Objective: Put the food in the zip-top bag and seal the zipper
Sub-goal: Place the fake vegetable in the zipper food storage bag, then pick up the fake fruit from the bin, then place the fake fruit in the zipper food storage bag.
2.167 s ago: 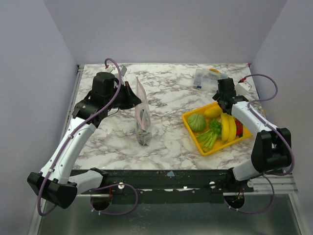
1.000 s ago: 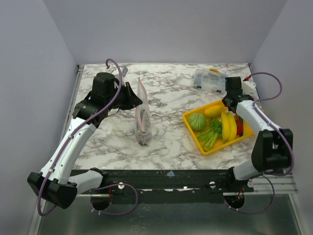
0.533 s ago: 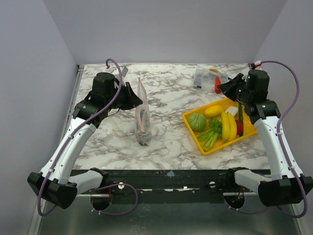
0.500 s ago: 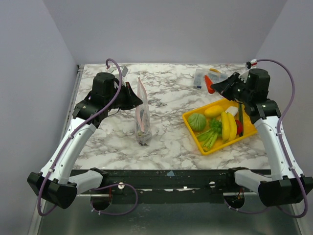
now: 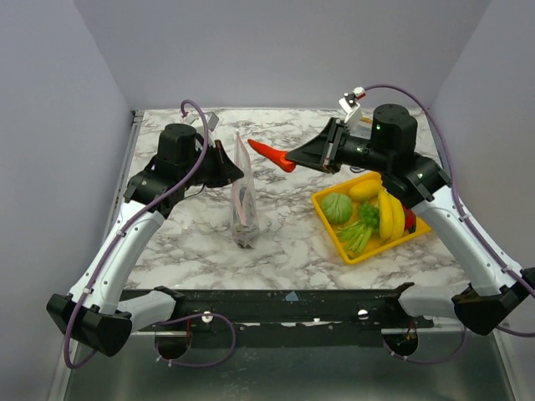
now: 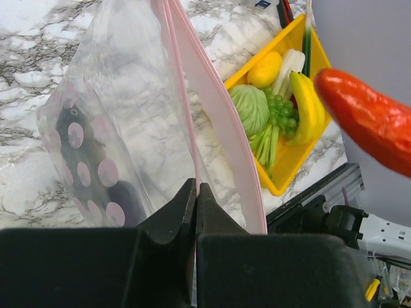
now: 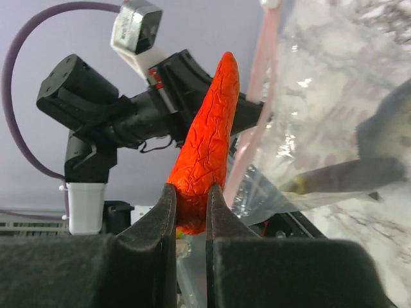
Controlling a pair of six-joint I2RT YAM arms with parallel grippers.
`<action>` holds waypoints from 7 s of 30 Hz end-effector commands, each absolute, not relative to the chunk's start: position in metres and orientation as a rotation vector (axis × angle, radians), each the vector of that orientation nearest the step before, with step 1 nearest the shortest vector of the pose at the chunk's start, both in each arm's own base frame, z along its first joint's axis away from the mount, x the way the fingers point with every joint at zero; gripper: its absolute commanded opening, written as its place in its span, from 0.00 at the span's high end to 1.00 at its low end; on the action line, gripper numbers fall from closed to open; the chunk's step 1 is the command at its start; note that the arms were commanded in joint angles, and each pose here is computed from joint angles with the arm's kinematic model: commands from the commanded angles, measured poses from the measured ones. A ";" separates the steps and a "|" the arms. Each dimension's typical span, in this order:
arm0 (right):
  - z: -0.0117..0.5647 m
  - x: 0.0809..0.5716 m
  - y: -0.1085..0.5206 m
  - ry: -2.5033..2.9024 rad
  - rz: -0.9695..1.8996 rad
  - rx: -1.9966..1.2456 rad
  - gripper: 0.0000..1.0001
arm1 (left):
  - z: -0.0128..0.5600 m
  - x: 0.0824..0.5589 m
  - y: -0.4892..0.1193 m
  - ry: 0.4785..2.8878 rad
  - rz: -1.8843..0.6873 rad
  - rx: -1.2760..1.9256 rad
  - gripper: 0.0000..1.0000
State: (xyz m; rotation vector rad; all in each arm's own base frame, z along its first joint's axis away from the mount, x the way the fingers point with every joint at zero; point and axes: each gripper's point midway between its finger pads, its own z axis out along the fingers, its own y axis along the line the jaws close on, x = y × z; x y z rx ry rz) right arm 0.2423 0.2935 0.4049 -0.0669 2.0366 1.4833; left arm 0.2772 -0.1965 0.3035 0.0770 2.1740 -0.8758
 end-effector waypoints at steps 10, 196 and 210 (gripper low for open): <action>0.396 0.241 0.330 2.126 1.304 0.142 1.00 | 0.313 0.282 -0.195 2.141 -0.874 0.023 1.00; 0.467 0.238 0.377 1.528 1.894 -0.495 1.00 | 0.306 0.284 -0.201 2.167 -0.900 0.049 1.00; 0.390 0.258 0.407 1.750 1.865 -0.419 1.00 | 0.312 0.282 -0.197 2.148 -0.883 0.050 1.00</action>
